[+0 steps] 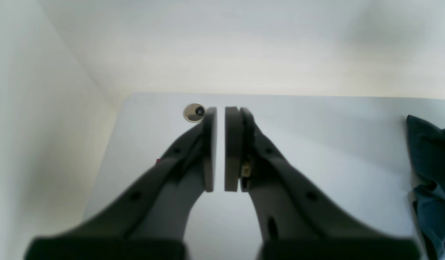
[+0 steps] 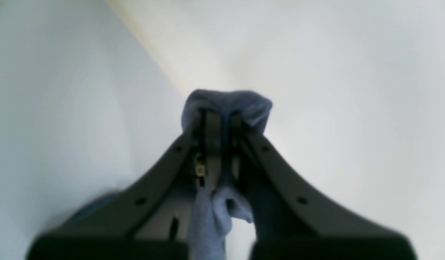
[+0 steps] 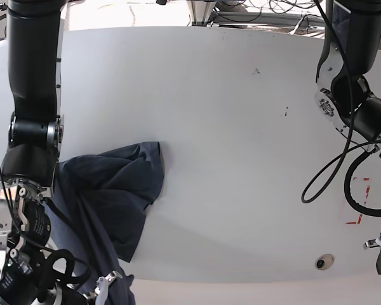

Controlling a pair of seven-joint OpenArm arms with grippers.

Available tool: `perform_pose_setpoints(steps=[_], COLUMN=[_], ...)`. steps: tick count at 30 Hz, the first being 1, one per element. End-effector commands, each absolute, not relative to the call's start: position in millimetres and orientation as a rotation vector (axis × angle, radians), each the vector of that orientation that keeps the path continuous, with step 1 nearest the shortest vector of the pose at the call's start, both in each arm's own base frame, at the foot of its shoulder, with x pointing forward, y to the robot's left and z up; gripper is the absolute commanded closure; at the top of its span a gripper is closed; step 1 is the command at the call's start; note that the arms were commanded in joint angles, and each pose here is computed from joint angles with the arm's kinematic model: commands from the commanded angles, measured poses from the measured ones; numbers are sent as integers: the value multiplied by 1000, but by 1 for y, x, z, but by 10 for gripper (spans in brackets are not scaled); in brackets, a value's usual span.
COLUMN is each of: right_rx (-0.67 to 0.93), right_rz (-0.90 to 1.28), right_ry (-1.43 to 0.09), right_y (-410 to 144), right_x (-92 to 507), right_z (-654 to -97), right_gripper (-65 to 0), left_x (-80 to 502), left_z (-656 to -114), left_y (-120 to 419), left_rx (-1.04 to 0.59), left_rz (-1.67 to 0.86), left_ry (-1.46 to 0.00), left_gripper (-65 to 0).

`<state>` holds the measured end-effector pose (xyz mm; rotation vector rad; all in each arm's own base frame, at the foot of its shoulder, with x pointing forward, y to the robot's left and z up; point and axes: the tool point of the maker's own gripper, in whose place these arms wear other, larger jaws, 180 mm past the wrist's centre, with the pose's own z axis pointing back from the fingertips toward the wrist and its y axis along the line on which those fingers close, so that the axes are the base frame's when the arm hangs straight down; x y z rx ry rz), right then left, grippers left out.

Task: Fold the T-shirt properly
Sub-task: 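Swing the held shirt up and lay it back with both grippers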

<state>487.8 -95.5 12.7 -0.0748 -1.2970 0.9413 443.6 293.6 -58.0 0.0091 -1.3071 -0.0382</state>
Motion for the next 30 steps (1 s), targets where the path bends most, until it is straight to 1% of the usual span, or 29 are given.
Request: perform_pose_setpoints(steps=[1, 6, 11, 16, 20, 23, 25, 27, 30], right_rx=[-99, -103, -111, -125, -189, -210, -216, -226, -245], right_rz=[978, 1074, 1148, 1162, 1110, 1071, 1047, 1011, 965], right_ry=[-1483, -1619, -1724, -1761, -1738, -1685, -1641, -1562, -1497], right_y=[-76, -30, 4, 10, -7, -23, -37, -61, -90], right_x=[475, 453, 428, 418, 430, 445, 455, 469, 475], right_z=[84, 146, 192, 209, 204, 184, 164, 130, 96], right_gripper=[0, 0, 0, 0, 0, 0, 0, 0, 0], left_x=[440, 436, 433, 433, 433, 433, 433, 434, 434], left_z=[-41, -46, -54, -55, -55, -55, -55, -56, -57], left_y=[300, 304, 307, 307, 307, 307, 307, 305, 305], left_rx=[40, 44, 53, 54, 54, 54, 51, 46, 45], left_rz=[-71, -84, -85, -88, -88, -88, -88, -88, -88], left_ry=[-1360, -1350, -1329, -1326, -1328, -1328, -1326, -1327, -1325], left_gripper=[-24, -24, -24, -24, -24, -24, -24, -24, -24])
